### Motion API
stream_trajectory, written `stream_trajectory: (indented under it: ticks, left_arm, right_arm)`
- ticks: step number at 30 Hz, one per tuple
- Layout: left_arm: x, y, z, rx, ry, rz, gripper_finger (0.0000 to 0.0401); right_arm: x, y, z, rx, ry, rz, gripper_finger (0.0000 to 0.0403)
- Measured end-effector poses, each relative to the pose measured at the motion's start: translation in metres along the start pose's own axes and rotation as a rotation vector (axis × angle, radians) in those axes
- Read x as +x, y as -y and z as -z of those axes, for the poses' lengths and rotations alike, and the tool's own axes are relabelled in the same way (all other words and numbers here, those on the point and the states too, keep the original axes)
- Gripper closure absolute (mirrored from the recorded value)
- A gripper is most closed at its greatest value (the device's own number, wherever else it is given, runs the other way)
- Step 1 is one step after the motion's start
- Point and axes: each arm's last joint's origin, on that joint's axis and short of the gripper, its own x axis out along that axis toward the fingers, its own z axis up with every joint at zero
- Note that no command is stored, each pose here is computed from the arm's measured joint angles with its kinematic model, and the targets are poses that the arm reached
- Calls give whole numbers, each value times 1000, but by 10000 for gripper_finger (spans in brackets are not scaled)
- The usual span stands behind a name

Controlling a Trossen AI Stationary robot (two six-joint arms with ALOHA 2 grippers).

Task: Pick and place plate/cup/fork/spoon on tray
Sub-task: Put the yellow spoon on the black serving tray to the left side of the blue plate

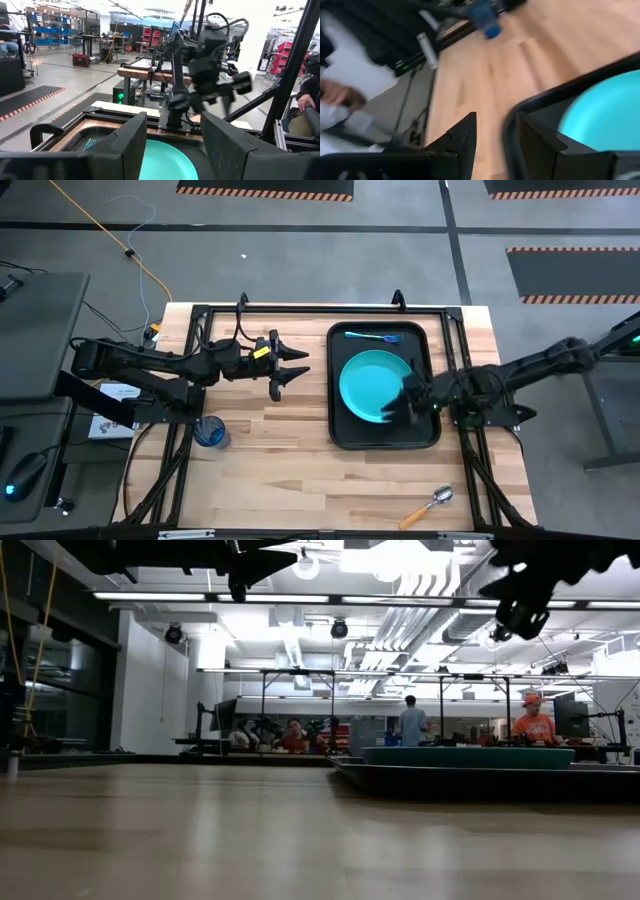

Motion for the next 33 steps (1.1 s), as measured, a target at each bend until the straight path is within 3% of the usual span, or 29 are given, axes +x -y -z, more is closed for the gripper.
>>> stream_trajectory:
  ticks: [6, 17, 21, 24, 28, 33]
  left_arm:
    - [0, 0, 0, 0, 2, 0, 224]
    - [0, 0, 0, 0, 2, 0, 224]
    - [0, 0, 0, 0, 2, 0, 226]
    - [0, 0, 0, 0, 2, 0, 226]
    - [0, 0, 0, 9, 1, 0, 226]
    - [0, 0, 0, 24, 1, 0, 226]
  right_arm:
    - [14, -24, 17, -55, -67, -118, 272]
    - [40, -69, 39, 19, -250, -213, 272]
    - [45, -97, 40, 26, -424, -116, 272]
    - [46, -117, 44, 44, -587, 34, 272]
    - [52, -135, 61, 62, -770, 263, 272]
    - [62, -151, 91, 37, -901, 376, 272]
